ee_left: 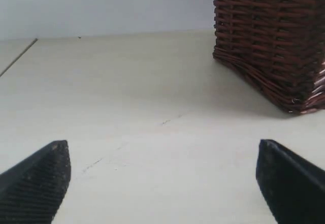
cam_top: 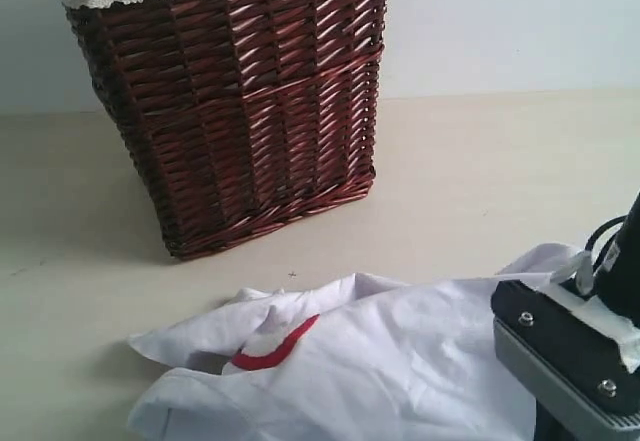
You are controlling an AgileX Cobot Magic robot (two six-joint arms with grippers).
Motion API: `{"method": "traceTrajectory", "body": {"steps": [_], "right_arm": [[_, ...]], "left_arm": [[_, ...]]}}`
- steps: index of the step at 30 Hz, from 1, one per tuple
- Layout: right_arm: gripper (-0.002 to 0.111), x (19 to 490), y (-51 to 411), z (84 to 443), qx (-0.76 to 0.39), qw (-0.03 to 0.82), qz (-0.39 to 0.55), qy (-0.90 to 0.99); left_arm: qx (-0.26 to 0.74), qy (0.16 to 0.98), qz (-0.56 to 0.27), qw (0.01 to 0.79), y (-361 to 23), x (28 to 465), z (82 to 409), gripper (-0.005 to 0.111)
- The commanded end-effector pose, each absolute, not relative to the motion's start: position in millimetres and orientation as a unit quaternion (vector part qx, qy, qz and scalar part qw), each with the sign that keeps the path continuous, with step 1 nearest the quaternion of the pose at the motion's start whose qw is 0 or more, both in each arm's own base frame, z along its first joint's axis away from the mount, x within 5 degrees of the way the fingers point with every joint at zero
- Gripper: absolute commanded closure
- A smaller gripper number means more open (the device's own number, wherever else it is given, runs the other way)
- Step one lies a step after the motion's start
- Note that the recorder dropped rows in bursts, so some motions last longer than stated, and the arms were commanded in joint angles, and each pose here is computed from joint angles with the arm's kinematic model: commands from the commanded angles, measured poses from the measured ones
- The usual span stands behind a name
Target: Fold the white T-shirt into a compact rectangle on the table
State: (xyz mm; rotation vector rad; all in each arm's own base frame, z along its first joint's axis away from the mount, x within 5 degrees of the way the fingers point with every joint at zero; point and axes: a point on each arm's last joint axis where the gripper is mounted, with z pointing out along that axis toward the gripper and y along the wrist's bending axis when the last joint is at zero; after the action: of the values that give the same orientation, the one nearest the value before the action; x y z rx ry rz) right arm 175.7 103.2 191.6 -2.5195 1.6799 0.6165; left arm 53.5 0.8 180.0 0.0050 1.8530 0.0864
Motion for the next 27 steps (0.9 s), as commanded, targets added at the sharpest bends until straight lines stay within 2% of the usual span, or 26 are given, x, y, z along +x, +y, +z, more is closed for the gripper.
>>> {"method": "traceTrajectory", "body": {"steps": [1, 7, 14, 16, 20, 22, 24, 26, 27], "right_arm": [[0.108, 166.4, 94.1, 216.0, -0.83, 0.031, 0.165, 0.531], [0.108, 164.6, 98.3, 218.2, -0.792, 0.039, 0.185, 0.581], [0.108, 140.0, 113.1, 243.2, -0.734, 0.159, 0.272, 0.602], [0.108, 129.9, 110.1, 240.3, -0.723, 0.158, 0.279, 0.612], [0.106, 109.8, 98.6, 220.7, -0.673, 0.096, 0.284, 0.676], [0.095, 106.8, 97.7, 216.8, -0.645, 0.079, 0.292, 0.702], [0.071, 106.8, 100.0, 218.3, -0.631, 0.083, 0.305, 0.709], [0.062, 107.3, 104.5, 227.7, -0.62, 0.113, 0.321, 0.707], [0.062, 108.6, 106.7, 235.5, -0.618, 0.133, 0.325, 0.703]], "left_arm": [[-0.002, 0.796, 0.035, 0.605, 0.8, 53.3, 181.1, 0.013], [-0.002, 0.796, 0.035, 0.605, 0.8, 53.3, 181.1, 0.013], [-0.002, 0.796, 0.035, 0.605, 0.8, 53.3, 181.1, 0.013], [-0.002, 0.796, 0.035, 0.605, 0.8, 53.3, 181.1, 0.013], [-0.002, 0.796, 0.035, 0.605, 0.8, 53.3, 181.1, 0.013], [-0.002, 0.796, 0.035, 0.605, 0.8, 53.3, 181.1, 0.013], [-0.002, 0.796, 0.035, 0.605, 0.8, 53.3, 181.1, 0.013], [-0.002, 0.796, 0.035, 0.605, 0.8, 53.3, 181.1, 0.013], [-0.002, 0.796, 0.035, 0.605, 0.8, 53.3, 181.1, 0.013]]}}
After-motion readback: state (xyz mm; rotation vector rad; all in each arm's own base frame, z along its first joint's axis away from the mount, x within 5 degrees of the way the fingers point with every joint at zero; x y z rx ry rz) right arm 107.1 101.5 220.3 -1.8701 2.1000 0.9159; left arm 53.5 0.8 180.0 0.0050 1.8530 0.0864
